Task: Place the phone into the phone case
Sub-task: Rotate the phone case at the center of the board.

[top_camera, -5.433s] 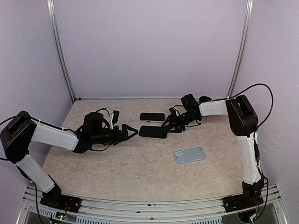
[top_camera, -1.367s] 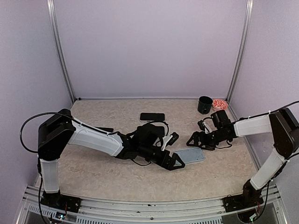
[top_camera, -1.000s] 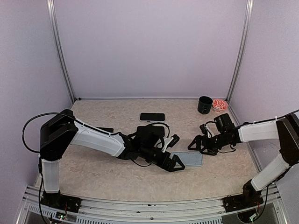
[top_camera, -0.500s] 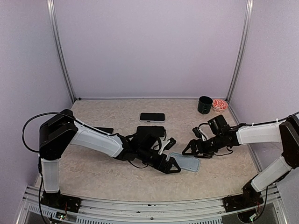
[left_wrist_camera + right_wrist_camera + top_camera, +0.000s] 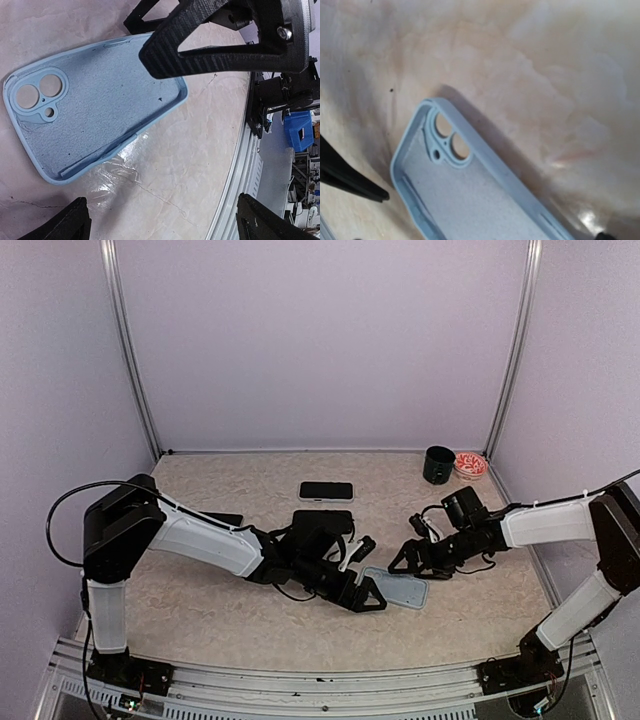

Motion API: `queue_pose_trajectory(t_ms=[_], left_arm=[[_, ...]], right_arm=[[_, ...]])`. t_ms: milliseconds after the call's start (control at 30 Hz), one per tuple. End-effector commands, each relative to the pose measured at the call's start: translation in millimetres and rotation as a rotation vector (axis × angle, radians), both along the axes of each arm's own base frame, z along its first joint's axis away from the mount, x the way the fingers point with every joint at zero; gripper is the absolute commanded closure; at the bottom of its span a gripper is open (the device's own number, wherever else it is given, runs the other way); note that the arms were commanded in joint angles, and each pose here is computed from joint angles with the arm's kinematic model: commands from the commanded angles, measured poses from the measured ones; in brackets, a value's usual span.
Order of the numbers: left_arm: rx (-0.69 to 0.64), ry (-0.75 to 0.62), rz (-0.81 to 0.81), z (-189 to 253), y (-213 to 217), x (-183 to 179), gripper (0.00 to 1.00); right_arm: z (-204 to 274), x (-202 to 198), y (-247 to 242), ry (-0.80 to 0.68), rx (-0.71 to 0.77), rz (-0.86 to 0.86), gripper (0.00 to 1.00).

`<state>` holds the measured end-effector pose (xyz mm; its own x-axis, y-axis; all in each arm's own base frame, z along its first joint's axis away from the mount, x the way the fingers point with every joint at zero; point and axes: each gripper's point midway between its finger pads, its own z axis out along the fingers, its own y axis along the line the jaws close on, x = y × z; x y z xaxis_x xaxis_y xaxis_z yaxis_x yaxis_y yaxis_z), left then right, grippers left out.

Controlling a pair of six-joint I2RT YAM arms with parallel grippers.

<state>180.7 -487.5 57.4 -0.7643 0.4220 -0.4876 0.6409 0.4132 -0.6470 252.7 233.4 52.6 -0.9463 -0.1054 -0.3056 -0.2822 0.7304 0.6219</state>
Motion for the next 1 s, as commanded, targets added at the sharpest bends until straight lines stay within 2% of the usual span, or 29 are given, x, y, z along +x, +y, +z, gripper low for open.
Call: queue_pose_trajectory(t_ms=[0,500,967], left_arm=[[0.018,0.016,0.015,-8,0,4,0.01],[0.009,0.02,0.117,-21,2,38,0.01],[-0.104,0.05,0.148,-11,-10,68,0.01]], right_arm=[[-4,-7,3,0.006,0.016,0.026,0.01],[1,-26,13,0.015,0.098,0.08,0.01],[0,-46,45,0.047,0.171,0.164,0.02]])
